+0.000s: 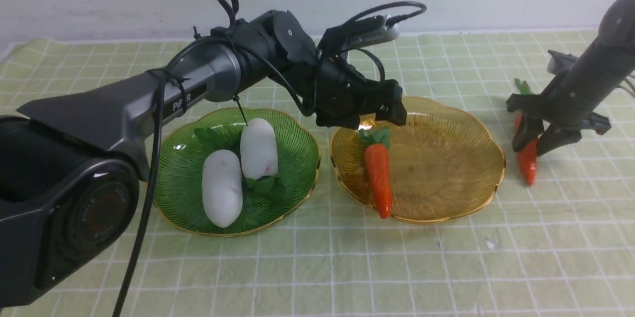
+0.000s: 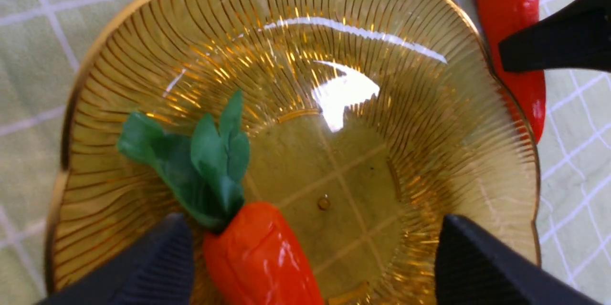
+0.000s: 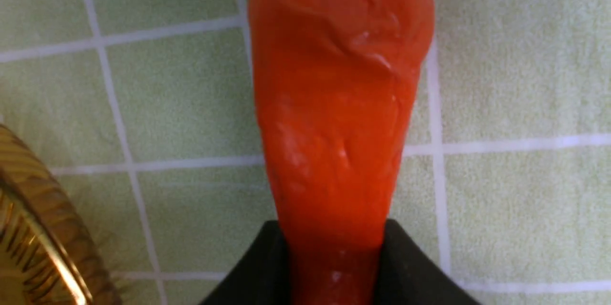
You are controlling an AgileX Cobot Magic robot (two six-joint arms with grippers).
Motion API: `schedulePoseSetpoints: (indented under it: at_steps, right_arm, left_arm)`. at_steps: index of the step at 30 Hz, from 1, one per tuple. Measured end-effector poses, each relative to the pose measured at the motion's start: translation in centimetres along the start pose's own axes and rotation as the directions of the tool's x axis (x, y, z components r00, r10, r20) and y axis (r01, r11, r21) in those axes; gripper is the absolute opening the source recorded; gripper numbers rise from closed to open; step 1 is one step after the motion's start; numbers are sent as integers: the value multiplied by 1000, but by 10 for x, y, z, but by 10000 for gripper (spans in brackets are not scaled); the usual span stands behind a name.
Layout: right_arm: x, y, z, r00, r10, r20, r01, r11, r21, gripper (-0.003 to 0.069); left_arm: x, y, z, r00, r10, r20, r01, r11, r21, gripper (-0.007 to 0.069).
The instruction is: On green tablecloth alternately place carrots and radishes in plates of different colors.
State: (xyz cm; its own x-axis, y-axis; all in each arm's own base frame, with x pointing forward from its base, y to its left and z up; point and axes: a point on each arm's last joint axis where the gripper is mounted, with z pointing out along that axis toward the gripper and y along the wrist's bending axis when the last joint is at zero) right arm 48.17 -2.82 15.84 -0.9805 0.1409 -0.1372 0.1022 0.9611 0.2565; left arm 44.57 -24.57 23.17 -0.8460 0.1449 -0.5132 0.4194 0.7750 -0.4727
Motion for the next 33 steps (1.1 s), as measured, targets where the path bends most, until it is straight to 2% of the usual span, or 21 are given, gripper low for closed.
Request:
schedulePoseSetpoints:
  at_steps: [1,5,6,7,8,9,10,11,13,16,17,20,22,23,27,30,31,33]
  right_arm:
    - [-1,0,-4,1000,1,9,-1,1000,-1,204]
    - [-2,2,-42,996,5,88,-4,1000,-16,211]
    - [-2,3,-45,995,4,95,-3,1000,-16,211]
    - [-1,9,-65,991,1,136,3,1000,-29,211]
    - [4,26,-105,975,-13,220,28,997,-65,211]
    - [6,36,-119,968,-23,251,45,996,-83,211]
    - [7,38,-122,966,-26,257,50,995,-87,211]
    - [13,59,-140,953,-60,296,95,990,-107,211]
    - [20,85,-146,946,-108,305,151,981,-122,211]
    - [29,117,-130,949,-178,262,218,967,-130,211]
    - [37,134,-111,952,-224,207,253,959,-124,211]
    - [48,149,-77,956,-274,110,285,953,-104,219]
    - [52,154,-60,957,-283,64,288,953,-98,246]
    - [53,156,-46,959,-281,30,282,955,-92,302]
    - [52,152,-39,966,-258,15,258,964,-58,440]
    - [51,151,-41,967,-254,21,255,966,-38,494]
    - [53,152,-51,965,-259,42,261,965,-36,519]
    - [60,155,-76,958,-275,85,279,959,-45,526]
  left_arm:
    - [-5,0,-10,1000,6,-2,-6,1000,-3,545]
    - [-21,-5,-64,999,36,-16,-36,999,-31,238]
    - [-23,-3,-69,999,39,-14,-40,998,-40,217]
    - [-26,-6,-84,999,50,-12,-50,998,-50,145]
    - [-30,-10,-123,996,86,5,-86,992,-90,44]
    - [-31,-11,-137,995,98,11,-96,990,-108,25]
    - [-31,-10,-141,995,100,12,-98,988,-118,19]
    - [-30,-13,-165,993,120,12,-117,981,-157,1]
    - [-28,-14,-186,990,141,13,-135,970,-204,-6]
    - [-25,-16,-208,986,164,27,-151,954,-257,-8]
    - [-24,-19,-222,984,176,41,-157,945,-286,-8]
    - [-14,-23,-237,983,180,42,-159,939,-306,-8]
    - [-7,-27,-243,984,176,37,-157,939,-305,-8]
    - [6,-33,-256,984,174,34,-156,940,-304,-8]
    - [28,-40,-271,985,170,27,-154,940,-303,-8]
    - [48,-46,-285,985,171,23,-156,938,-309,-8]
    - [65,-49,-293,986,167,14,-154,938,-310,-8]
    - [88,-50,-300,987,158,-3,-151,938,-313,-8]
